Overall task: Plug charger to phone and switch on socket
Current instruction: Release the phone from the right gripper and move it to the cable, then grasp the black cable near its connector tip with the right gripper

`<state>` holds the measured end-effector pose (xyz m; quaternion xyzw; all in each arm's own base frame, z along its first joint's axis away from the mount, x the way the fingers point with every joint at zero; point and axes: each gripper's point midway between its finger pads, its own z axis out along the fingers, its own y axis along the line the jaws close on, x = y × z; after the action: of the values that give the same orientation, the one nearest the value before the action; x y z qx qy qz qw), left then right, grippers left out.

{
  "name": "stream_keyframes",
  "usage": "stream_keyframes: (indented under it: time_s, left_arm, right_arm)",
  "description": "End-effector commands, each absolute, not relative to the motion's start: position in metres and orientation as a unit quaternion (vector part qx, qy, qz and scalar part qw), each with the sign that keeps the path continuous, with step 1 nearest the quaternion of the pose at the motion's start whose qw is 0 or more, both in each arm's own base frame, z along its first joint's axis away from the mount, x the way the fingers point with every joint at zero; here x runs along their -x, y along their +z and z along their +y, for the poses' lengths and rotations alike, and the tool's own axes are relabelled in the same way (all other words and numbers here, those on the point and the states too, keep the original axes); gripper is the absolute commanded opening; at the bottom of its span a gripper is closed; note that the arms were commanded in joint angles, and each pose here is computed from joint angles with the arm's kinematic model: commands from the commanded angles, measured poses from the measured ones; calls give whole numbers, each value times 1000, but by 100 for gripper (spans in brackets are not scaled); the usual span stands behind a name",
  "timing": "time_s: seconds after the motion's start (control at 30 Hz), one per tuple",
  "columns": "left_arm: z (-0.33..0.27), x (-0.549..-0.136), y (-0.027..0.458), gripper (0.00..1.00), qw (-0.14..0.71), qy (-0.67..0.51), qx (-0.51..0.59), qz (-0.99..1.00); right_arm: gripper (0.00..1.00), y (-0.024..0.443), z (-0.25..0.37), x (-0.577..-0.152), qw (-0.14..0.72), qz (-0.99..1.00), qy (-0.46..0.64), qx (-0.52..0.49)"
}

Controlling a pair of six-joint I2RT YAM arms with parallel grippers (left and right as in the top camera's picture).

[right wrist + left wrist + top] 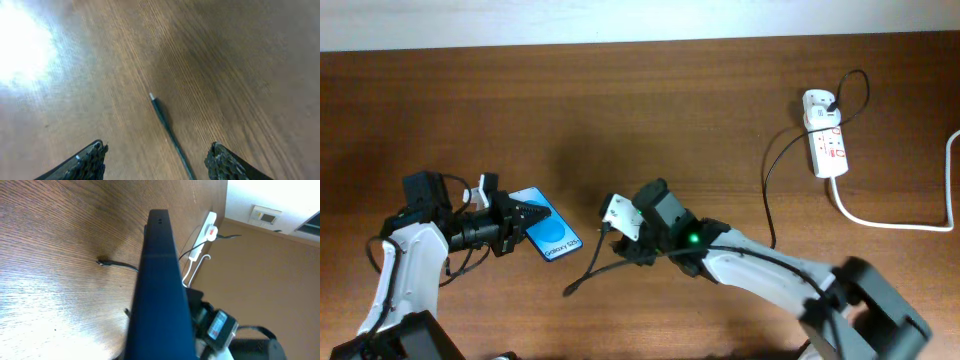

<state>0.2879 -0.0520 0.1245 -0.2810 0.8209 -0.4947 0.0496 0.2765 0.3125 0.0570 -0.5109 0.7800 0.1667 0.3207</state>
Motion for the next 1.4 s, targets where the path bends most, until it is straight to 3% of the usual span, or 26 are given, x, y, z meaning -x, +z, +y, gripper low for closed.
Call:
stream_keyframes:
  time_s: [0.0,0.33,0.43,0.5,0.63,0.9,1.03,1.23,1.37]
  left_arm:
    - [-51,-290,130,0,59,-504,271,818]
    - [-51,-290,130,0,59,-504,271,818]
    - [-51,-290,130,0,59,-504,272,818]
    - [-51,-290,130,0,59,-504,272,818]
    - [-52,-289,130,0,55,-504,274,817]
    - [-52,-288,130,0,52,-504,275,817]
    - [-52,-288,130,0,53,-504,275,817]
    - [-52,-288,130,0,53,-504,275,817]
    - [-52,-288,130,0,53,-504,275,817]
  right_arm:
    - [68,32,306,-286,299,790,178,505]
    - [67,-20,306,-288,266,802,176,505]
    - [52,-41,301,-282,240,810,172,506]
    - [31,-49,299,-280,231,813,171,506]
    - [4,-53,295,-275,218,817,169,506]
    - [4,-38,295,-267,198,843,191,463]
    - [4,-50,275,-247,123,881,179,421]
    - [4,-11,293,-234,46,914,239,325]
    - [26,-31,264,-237,38,934,158,318]
